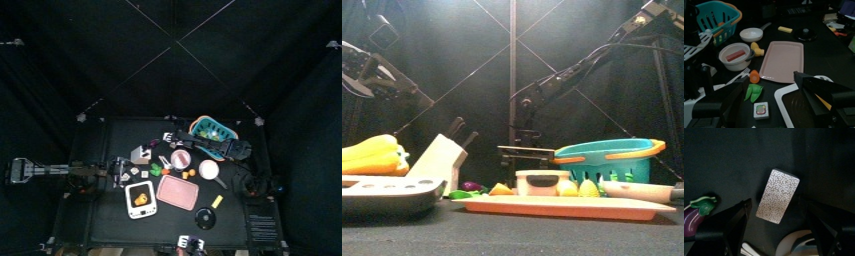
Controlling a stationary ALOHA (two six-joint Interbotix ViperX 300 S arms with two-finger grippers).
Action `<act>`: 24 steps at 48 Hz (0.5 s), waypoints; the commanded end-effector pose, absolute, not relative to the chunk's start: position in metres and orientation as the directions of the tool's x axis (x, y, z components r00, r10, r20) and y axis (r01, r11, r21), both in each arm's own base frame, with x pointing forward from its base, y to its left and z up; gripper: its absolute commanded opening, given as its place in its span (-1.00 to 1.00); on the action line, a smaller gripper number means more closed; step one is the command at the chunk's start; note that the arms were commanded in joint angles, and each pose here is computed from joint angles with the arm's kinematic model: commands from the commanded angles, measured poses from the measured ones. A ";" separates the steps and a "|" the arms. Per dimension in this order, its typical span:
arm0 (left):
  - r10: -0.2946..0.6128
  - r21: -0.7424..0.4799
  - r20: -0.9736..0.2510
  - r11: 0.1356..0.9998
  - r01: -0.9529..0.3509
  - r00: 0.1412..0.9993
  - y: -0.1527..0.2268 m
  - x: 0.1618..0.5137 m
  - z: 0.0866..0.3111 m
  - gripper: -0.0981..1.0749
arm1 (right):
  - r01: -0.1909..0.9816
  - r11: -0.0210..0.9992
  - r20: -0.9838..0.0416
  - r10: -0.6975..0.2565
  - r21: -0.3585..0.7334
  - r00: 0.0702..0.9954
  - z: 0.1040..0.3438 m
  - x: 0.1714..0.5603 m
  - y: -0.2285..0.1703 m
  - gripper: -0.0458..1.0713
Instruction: Grab rice
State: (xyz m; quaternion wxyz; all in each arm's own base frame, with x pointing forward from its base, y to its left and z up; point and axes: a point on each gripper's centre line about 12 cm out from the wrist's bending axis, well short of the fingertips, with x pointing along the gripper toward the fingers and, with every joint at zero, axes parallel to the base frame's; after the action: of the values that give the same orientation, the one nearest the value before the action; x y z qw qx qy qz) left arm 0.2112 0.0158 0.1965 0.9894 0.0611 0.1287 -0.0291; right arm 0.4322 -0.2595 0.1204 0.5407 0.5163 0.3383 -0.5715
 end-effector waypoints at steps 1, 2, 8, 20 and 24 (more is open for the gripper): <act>-0.039 0.115 -0.247 0.991 0.070 0.968 0.017 0.213 0.200 0.91 | 0.959 -0.191 -0.945 -0.290 0.210 0.149 0.136 0.432 -0.266 0.90; -0.040 0.116 -0.247 0.991 0.070 0.968 0.017 0.213 0.200 0.91 | 0.959 -0.191 -0.945 -0.290 0.210 0.149 0.136 0.432 -0.266 0.90; -0.039 0.115 -0.247 0.991 0.070 0.968 0.017 0.213 0.200 0.91 | 0.960 -0.194 -0.948 -0.283 0.202 0.142 0.134 0.430 -0.265 0.81; -0.041 0.115 -0.247 0.991 0.071 0.968 0.016 0.213 0.200 0.91 | 0.963 -0.196 -0.953 -0.272 0.187 0.130 0.129 0.427 -0.263 0.45; -0.040 0.114 -0.245 0.991 0.070 0.969 0.017 0.213 0.201 0.91 | 0.964 -0.198 -0.956 -0.267 0.181 0.125 0.127 0.426 -0.261 0.34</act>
State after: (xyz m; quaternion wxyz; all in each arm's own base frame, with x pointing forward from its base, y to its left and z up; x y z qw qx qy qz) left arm 0.2112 0.0161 0.1965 0.9894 0.0610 0.1287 -0.0283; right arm 0.4287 -0.2576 0.1152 0.5365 0.5174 0.3430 -0.5718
